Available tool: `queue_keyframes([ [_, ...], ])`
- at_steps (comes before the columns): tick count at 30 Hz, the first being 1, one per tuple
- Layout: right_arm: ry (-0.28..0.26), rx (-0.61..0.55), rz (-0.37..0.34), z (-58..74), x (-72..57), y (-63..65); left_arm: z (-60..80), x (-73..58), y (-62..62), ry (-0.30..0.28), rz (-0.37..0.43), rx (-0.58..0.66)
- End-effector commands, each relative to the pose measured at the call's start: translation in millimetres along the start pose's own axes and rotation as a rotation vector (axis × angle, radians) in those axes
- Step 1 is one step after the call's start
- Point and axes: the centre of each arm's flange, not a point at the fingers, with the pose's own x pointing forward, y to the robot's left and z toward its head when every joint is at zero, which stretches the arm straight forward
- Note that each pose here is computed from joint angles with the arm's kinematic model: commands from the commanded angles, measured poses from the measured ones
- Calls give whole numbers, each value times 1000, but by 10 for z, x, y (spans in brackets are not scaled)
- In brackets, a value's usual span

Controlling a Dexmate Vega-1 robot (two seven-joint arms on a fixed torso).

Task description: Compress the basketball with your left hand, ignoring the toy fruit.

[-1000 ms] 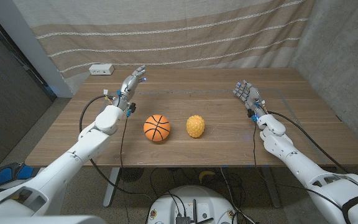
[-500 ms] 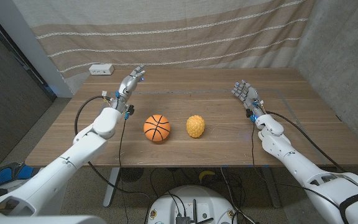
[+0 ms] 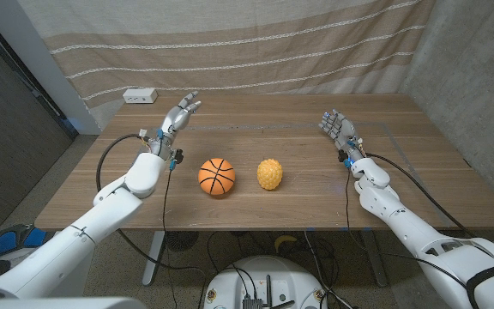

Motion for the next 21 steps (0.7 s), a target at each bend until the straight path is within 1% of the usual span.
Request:
queue_keyframes([
  [1,-30,-4,-12,31,-57,10,110,-167,-16,-3,-7,63],
  [8,-44,5,-25,32,-119,-5,199,-235,-55,-10,-18,100],
  [13,-50,9,-26,28,-134,-2,267,-281,-66,-18,-29,139],
  [17,-57,13,-26,26,-144,9,338,-362,-86,-29,-30,162],
  [21,-59,14,-26,20,-151,23,367,-406,-94,-34,-31,177],
])
